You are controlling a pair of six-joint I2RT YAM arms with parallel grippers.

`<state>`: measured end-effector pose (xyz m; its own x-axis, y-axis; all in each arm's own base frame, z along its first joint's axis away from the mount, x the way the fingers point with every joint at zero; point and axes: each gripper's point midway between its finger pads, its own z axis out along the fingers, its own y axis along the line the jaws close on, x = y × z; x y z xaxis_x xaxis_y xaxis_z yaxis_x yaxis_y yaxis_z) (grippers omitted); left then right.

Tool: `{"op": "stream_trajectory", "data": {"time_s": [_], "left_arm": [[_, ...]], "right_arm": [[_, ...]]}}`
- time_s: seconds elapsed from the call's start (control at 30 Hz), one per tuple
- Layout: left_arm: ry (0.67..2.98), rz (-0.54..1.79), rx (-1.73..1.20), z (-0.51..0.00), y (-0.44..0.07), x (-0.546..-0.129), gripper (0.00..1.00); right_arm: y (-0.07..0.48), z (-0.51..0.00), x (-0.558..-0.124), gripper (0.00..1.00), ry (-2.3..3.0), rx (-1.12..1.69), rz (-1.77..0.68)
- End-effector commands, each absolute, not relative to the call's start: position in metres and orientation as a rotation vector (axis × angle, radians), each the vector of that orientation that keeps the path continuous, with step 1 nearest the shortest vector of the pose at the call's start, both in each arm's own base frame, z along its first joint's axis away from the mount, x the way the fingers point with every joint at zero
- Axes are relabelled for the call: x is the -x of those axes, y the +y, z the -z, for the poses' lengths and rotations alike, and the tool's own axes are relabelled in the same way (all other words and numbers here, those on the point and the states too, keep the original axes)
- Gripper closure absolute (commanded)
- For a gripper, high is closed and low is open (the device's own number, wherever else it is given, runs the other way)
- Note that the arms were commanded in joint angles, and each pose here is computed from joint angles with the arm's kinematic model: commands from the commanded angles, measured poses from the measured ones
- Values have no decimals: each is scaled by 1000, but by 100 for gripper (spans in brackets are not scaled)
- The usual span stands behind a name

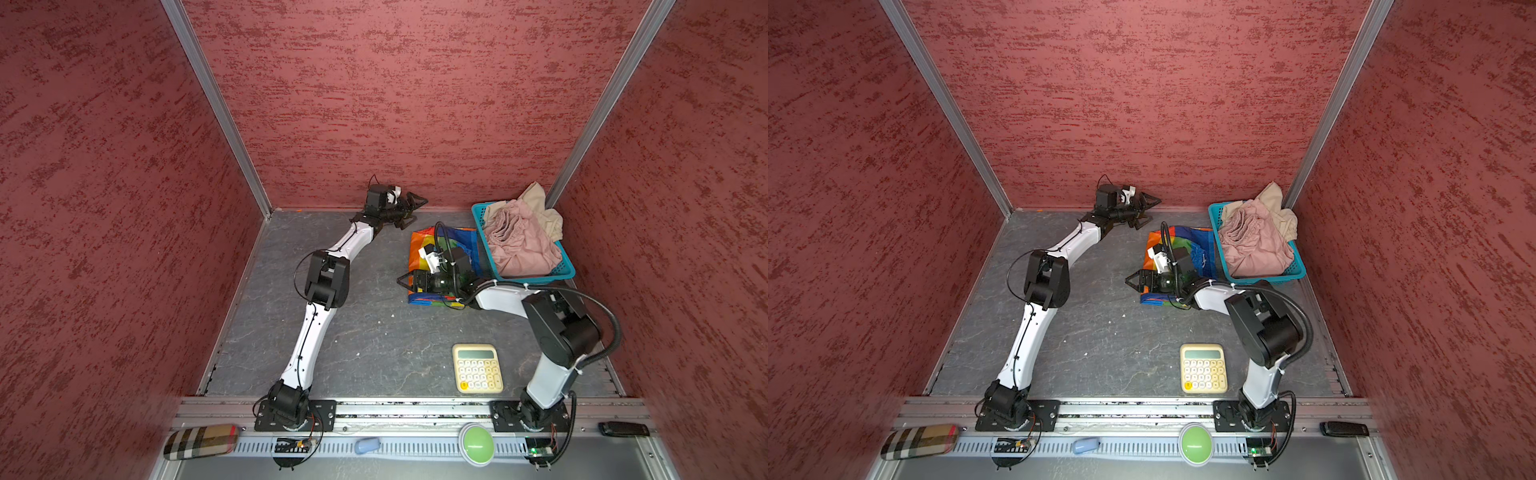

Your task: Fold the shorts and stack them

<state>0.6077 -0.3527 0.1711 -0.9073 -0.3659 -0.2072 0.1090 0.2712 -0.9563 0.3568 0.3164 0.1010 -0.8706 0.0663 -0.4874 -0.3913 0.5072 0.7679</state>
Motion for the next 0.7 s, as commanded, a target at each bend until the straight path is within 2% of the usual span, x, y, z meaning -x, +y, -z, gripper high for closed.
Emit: {"op": "stream_trajectory", "data": {"time_s": [0.0,0.2,0.47,0.67], "left_arm": [[2207,1799,248,-129,-379,-597,1],[2316,1820,295,-85,-396,-583,1],[2394,1754,429,-35,-382,-588,1],[2425,1696,466,-18,-368,-591,1]], "right_arm": [[332,-109,-360,1,2175,313,-1464],[332,-82,-355,1,2216,293,-1491],[315,-59,-323,1,2287,257,-1488],[299,-44,-300,1,2364,221,-1440]]}}
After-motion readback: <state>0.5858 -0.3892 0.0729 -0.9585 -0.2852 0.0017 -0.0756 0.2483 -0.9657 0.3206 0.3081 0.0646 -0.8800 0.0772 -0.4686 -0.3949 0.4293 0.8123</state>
